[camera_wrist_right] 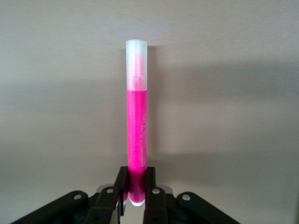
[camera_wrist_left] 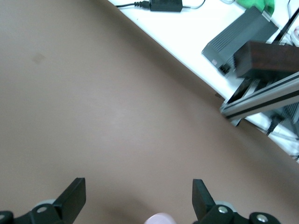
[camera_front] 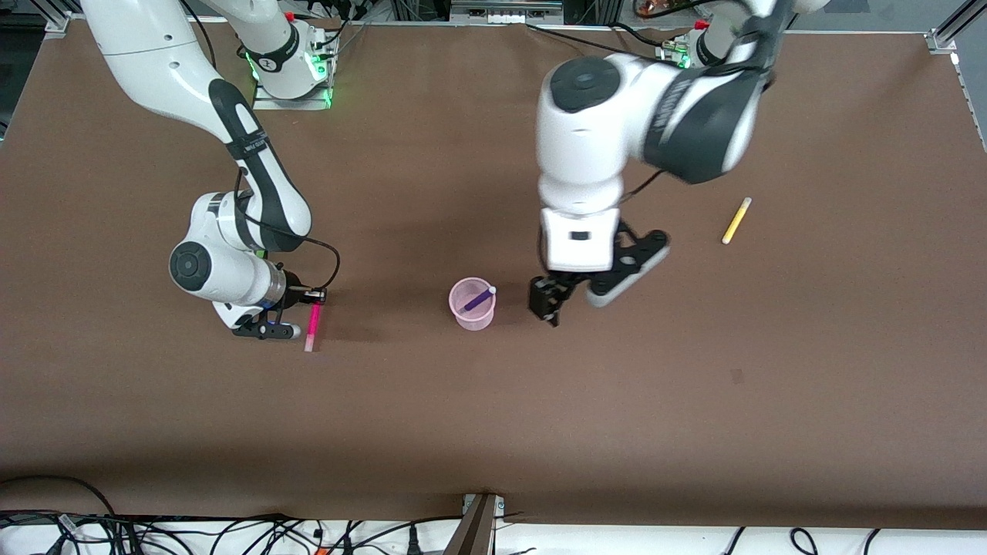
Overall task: Organize pens into pink holder with both arms
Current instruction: 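Open and withdraw the left gripper while the right gripper lifts the pink marker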
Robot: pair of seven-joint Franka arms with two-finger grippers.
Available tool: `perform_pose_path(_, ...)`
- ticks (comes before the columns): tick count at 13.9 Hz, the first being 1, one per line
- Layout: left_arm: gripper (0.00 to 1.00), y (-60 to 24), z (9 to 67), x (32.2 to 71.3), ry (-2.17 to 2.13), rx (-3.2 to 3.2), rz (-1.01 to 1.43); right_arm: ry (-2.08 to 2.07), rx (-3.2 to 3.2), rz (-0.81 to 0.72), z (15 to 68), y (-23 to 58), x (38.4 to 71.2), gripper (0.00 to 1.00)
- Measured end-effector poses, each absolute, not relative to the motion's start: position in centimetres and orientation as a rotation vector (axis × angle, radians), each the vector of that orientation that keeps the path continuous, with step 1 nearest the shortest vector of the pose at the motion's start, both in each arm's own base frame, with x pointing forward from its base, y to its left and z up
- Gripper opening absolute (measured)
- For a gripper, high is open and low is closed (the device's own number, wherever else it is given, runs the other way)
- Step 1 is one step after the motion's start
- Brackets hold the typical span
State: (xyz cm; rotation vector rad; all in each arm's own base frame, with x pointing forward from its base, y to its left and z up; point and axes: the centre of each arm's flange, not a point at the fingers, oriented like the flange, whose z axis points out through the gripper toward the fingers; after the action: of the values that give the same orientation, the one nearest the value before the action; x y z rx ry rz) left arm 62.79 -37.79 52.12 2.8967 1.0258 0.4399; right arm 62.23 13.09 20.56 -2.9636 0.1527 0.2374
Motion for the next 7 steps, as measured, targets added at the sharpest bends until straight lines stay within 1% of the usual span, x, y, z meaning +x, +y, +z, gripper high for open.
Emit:
perform_pose_path(3, 1.0, -30.5, 55.8, 63.3, 0.825, 3.012, 0.272, 0.283, -2.93, 0.315, 24.1, 15.9, 63.5, 0.18)
perform_pose_path(7, 1.0, -20.8, 57.7, 64.0, 0.552, 3.075, 0.12, 0.492, -2.777, 0.466, 28.2, 21.0, 63.7, 0.18)
